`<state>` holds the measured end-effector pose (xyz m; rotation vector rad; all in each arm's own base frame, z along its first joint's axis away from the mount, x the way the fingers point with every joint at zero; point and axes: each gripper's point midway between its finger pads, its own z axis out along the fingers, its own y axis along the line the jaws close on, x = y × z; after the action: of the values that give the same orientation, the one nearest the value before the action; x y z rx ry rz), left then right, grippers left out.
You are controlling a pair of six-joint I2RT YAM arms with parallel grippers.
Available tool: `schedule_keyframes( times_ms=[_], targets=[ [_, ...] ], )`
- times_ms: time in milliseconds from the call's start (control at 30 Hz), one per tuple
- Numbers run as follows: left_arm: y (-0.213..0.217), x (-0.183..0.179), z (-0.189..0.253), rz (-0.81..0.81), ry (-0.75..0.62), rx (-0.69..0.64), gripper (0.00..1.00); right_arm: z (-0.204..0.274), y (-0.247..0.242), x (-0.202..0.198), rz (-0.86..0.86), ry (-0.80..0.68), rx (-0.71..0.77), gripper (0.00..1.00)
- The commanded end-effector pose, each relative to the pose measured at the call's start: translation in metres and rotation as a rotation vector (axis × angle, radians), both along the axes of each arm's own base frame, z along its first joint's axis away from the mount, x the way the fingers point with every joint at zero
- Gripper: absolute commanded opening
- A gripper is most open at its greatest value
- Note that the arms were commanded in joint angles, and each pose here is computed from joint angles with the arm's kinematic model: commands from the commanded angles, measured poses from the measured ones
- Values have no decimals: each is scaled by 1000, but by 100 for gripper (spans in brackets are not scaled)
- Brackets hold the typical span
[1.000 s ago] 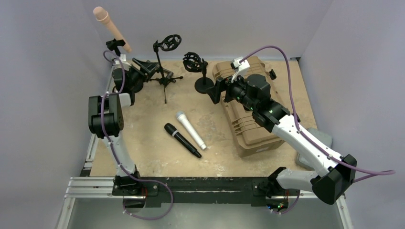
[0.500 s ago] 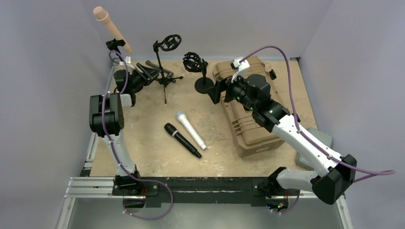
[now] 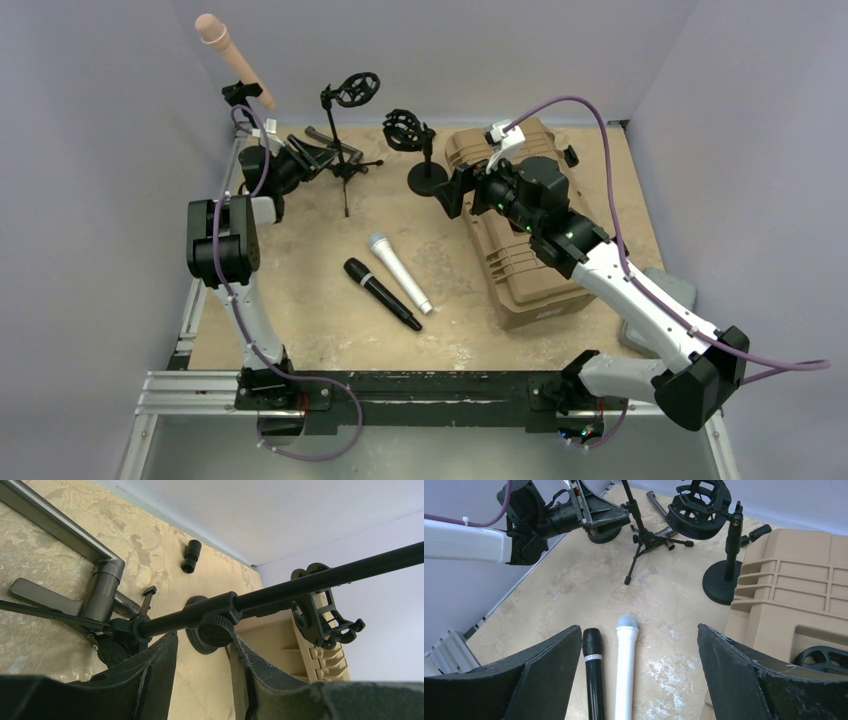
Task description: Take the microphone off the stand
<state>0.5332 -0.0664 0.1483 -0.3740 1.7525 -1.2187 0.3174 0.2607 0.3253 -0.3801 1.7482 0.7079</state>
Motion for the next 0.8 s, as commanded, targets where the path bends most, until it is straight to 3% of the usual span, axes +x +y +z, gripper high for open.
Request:
schedule_keyframes(
  times_ms=[0,433,767],
  targets=[
    [1,4,42,2,-111,16,41,15,-5,-1,-15,-48,16,84],
    [5,8,55,36,-112,-51,42,11,-4,1,-13,-41,13,84],
    [6,7,48,48,-66,-87,28,9,-3,1,-9,-38,13,84]
  ],
)
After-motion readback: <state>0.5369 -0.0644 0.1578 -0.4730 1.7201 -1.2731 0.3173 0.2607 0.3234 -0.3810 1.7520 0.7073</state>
